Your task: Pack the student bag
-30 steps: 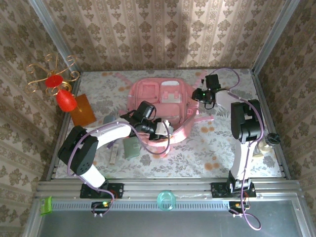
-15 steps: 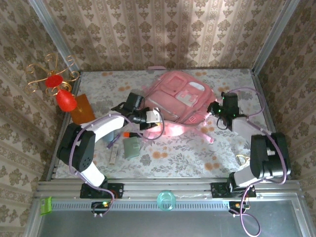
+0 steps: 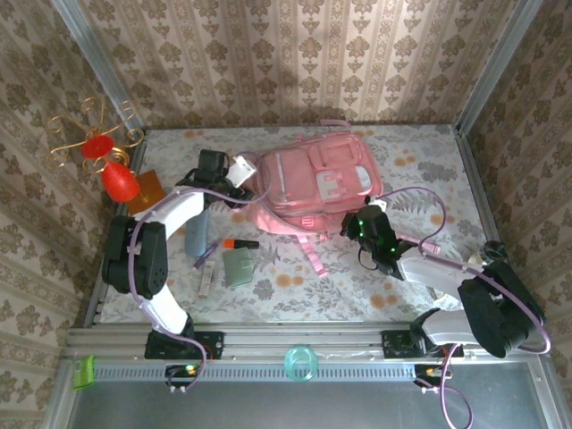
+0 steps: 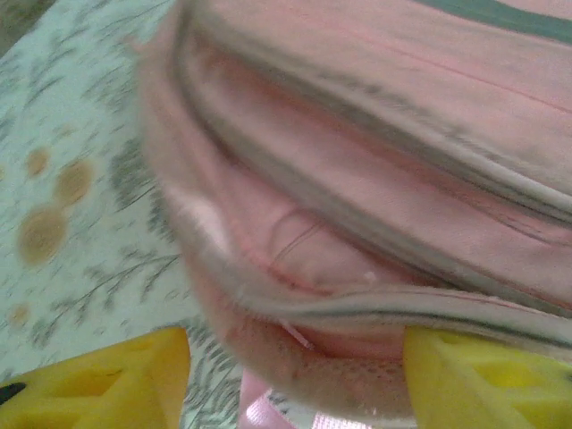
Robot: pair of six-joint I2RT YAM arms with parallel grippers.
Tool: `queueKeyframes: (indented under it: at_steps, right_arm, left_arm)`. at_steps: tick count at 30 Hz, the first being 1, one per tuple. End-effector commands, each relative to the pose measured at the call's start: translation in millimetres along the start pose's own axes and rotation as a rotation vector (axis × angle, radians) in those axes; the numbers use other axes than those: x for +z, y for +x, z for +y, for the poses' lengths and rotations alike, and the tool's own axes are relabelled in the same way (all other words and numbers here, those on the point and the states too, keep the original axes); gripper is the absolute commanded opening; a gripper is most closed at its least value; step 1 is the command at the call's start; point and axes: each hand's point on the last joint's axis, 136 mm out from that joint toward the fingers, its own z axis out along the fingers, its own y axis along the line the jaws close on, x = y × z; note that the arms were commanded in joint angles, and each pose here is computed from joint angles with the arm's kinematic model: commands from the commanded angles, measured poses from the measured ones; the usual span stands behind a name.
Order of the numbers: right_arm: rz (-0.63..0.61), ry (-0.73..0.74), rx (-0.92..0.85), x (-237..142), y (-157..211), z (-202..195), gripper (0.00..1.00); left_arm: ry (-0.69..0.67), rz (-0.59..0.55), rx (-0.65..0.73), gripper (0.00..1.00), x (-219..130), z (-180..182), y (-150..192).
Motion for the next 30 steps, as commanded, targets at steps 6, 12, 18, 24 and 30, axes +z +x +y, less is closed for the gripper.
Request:
queueKeyframes:
  at_steps: [6, 12, 18, 24, 30]
  right_arm:
    - [0.082, -0.07, -0.041, 4, 31, 30, 0.3]
    - [-0.012, 0.009, -0.238, -34, 1, 15, 0.37]
    - [0.052, -0.125, -0.353, -22, -22, 55, 0.4]
    - [0.19, -0.17, -0.143, 31, -36, 31, 0.31]
    - [0.248, -0.144, -0.089, 56, -25, 10, 0.28]
  left_arm:
    - [-0.187, -0.142, -0.427, 0.76, -49, 36, -15]
    - [-0.069, -0.176, -0.729, 0.7, -70, -11, -27]
    - [0.159, -0.112, -0.701, 0.63, -53, -123, -67]
    - [0.234, -0.014, -0.656, 0.51, -25, -189, -77]
    - [0.189, 0.099, -0.641, 0.53, 4, -218, -69]
